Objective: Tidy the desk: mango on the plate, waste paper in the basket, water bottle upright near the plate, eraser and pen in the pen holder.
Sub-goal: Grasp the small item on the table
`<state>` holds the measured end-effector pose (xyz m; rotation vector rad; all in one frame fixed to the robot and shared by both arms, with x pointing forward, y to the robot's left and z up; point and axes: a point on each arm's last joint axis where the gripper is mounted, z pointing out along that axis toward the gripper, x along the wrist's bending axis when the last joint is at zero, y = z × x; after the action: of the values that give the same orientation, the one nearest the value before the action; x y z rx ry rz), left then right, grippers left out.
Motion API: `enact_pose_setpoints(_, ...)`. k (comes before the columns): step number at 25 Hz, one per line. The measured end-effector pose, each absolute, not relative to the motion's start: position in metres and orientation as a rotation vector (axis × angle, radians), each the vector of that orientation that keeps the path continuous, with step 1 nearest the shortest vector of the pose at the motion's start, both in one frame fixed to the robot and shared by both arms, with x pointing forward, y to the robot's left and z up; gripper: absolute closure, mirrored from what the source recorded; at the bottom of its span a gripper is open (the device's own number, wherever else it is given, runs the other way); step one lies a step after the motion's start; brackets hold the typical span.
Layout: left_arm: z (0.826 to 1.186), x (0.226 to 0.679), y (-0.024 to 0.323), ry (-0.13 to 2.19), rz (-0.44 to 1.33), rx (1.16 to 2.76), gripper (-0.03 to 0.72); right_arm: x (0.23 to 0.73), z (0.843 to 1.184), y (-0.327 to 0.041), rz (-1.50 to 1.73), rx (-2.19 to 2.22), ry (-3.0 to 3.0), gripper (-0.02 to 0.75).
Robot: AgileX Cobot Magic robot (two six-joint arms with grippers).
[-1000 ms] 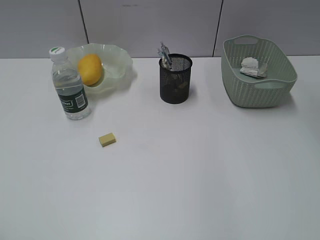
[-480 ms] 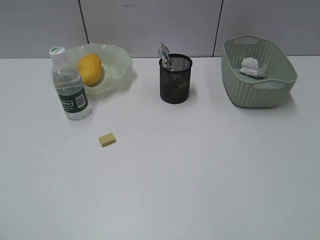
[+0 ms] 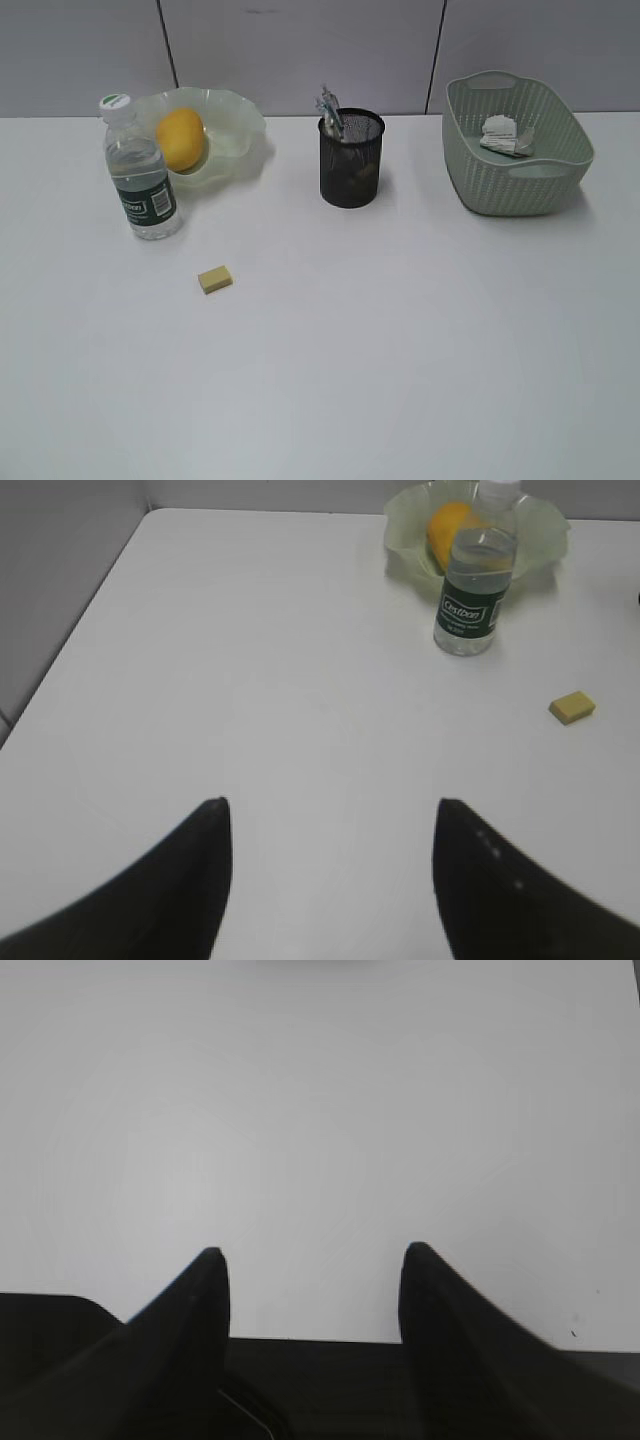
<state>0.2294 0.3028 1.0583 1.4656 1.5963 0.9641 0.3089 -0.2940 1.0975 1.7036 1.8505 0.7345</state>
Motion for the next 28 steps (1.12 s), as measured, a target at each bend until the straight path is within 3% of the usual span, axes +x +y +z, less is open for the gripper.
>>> enact_pose_setpoints(12, 1.058, 0.229, 0.303, 1.596, 0.964, 1.466, 0.207, 0.224, 1.070, -0.298, 0.999, 1.464, 1.595, 0.300)
enact_pose_setpoints(28, 1.058, 0.229, 0.303, 1.595, 0.963, 1.464, 0.207, 0.232, 1.054, -0.298, 0.987, 1.470, 1.608, 0.300)
